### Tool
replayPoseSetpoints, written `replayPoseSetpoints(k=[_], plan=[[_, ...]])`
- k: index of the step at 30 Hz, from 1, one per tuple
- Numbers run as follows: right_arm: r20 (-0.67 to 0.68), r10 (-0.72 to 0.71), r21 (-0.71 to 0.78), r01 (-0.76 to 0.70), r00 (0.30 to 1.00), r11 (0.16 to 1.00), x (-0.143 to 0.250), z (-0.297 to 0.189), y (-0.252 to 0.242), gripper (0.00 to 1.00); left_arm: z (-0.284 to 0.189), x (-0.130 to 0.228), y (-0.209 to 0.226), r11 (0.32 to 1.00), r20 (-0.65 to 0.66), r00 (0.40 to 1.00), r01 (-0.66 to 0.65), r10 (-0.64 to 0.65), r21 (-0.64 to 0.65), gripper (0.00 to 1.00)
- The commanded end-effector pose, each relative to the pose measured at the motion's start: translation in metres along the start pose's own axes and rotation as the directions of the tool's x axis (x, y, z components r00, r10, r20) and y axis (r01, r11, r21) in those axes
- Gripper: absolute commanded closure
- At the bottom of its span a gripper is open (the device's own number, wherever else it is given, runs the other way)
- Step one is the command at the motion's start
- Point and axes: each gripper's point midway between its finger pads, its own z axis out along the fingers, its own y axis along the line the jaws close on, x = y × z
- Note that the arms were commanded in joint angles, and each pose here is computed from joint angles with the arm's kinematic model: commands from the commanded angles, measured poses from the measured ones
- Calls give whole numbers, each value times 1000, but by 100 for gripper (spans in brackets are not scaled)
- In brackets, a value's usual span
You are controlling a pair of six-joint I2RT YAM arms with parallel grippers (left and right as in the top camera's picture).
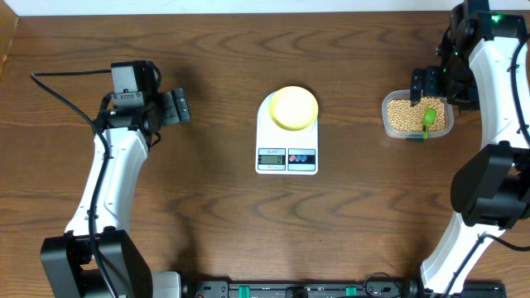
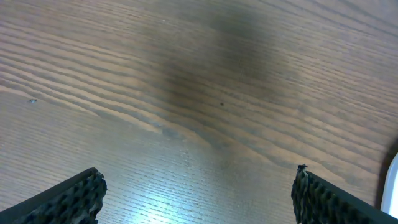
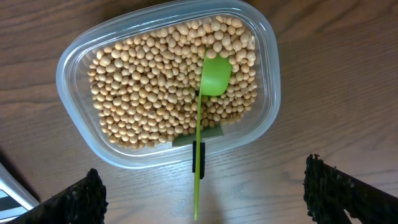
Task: Scoop item into bowl and weigh 50g on scale
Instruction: 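Lift the scoop with the right gripper out of the soybeans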
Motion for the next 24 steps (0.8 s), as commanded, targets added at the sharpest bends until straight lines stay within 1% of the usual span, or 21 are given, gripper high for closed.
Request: replayPoseSetpoints(k=[1, 6, 13, 14, 15, 17, 18, 19, 20, 22, 23, 24], plan=[[29, 1, 2, -1, 1000, 1000, -10, 1, 0, 1, 4, 3, 3, 1000, -13, 1000, 8, -9, -19, 2], [128, 10, -12, -8, 992, 1000, -35, 0, 3, 1, 4, 3, 3, 1000, -13, 1000, 8, -9, -19, 2], [165, -5, -14, 8, 986, 1000, -43, -3, 4, 1, 4, 3, 3, 1000, -13, 1000, 8, -9, -19, 2], [143, -6, -15, 9, 990, 1000, -37, -4, 4, 8, 4, 3, 3, 1000, -13, 1000, 8, -8, -19, 2], [113, -9, -15, 11, 994, 1000, -28, -5, 3, 12, 4, 3, 3, 1000, -13, 1000, 8, -9, -19, 2], [67, -13, -9, 13, 998, 1000, -11, -13, 1, 27, 4, 3, 3, 1000, -13, 1000, 8, -9, -19, 2], [53, -14, -8, 14, 998, 1000, -2, -20, -1, 32, 4, 3, 3, 1000, -13, 1000, 8, -9, -19, 2], [44, -15, -7, 15, 999, 1000, 5, -26, -2, 41, 4, 3, 3, 1000, -13, 1000, 8, -9, -19, 2], [38, -16, -7, 16, 999, 1000, 12, -33, -3, 44, 4, 3, 3, 1000, -13, 1000, 8, -9, -19, 2], [33, -21, -6, 21, 999, 1000, 25, -47, -5, 56, 4, 3, 3, 1000, -13, 1000, 8, -9, -19, 2], [34, -23, -6, 24, 999, 1000, 30, -52, -5, 59, 4, 3, 3, 1000, -13, 1000, 8, -9, -19, 2], [38, -23, -7, 24, 999, 1000, 34, -56, -5, 59, 4, 3, 3, 1000, -13, 1000, 8, -8, -19, 2]])
